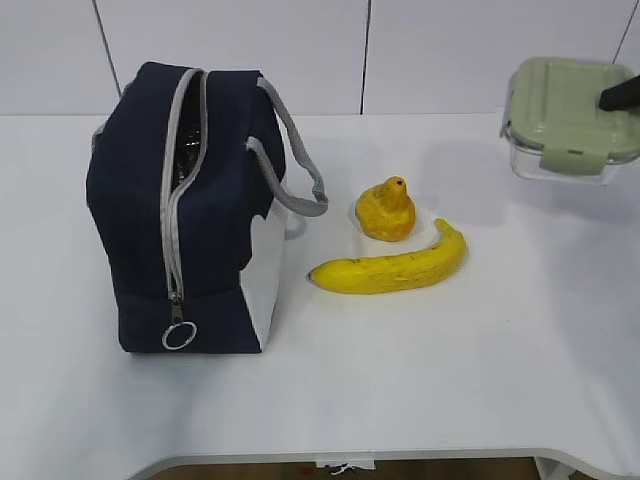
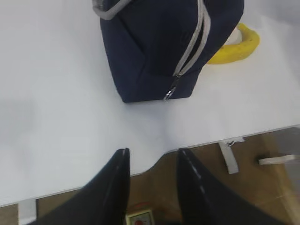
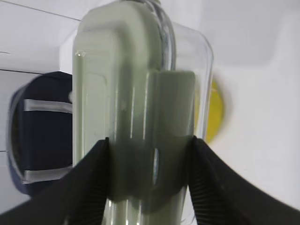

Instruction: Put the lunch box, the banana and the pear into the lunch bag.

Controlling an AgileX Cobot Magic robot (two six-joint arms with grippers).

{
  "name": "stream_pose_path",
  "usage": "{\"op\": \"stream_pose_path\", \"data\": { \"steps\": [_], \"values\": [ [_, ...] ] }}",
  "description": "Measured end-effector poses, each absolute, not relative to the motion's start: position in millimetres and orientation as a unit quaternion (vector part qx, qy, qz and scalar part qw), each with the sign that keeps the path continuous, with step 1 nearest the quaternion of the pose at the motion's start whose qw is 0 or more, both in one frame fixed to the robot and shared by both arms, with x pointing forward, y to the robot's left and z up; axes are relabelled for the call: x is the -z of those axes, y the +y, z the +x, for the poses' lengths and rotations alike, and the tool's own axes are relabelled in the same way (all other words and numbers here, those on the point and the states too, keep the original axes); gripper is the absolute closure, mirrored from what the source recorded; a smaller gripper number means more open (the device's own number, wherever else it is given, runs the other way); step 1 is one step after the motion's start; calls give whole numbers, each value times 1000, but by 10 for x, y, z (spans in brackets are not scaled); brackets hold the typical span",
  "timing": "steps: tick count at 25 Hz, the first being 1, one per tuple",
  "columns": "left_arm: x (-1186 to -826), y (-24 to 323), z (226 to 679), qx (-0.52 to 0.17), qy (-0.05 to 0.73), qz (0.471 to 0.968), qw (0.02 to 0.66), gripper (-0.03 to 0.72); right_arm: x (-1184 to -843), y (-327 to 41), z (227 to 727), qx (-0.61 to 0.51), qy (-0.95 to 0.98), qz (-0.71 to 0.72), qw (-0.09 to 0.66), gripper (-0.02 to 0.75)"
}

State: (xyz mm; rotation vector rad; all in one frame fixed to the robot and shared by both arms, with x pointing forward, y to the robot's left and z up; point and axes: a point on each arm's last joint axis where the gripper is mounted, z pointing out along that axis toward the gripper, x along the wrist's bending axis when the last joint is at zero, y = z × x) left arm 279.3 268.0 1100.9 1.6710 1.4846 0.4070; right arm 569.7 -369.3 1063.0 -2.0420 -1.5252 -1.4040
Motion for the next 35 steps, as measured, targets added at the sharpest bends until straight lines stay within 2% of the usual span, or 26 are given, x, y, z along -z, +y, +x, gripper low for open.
{"op": "stream_pose_path", "data": {
  "steps": [7, 15, 26, 30, 35],
  "values": [
    [-11252, 2592, 3481, -78, 626, 650, 424, 326, -10856, -3250, 5699, 515, -538, -652, 141, 362],
    [-11106, 2467, 4476, 66, 626, 692, 353, 319, -10938, -2694, 5722, 537, -555, -602, 201, 362],
    [-11052, 2419, 5449, 85, 598, 714, 354, 319, -10985, -2232, 5720, 552, -558, -577, 226, 362],
    [-10954, 2314, 5656, 102, 593, 716, 353, 319, -11036, -2038, 5726, 556, -569, -567, 216, 363],
    [-10751, 2196, 5771, 138, 591, 721, 334, 320, -11257, -1839, 5766, 579, -579, -543, 185, 363]
  ]
}}
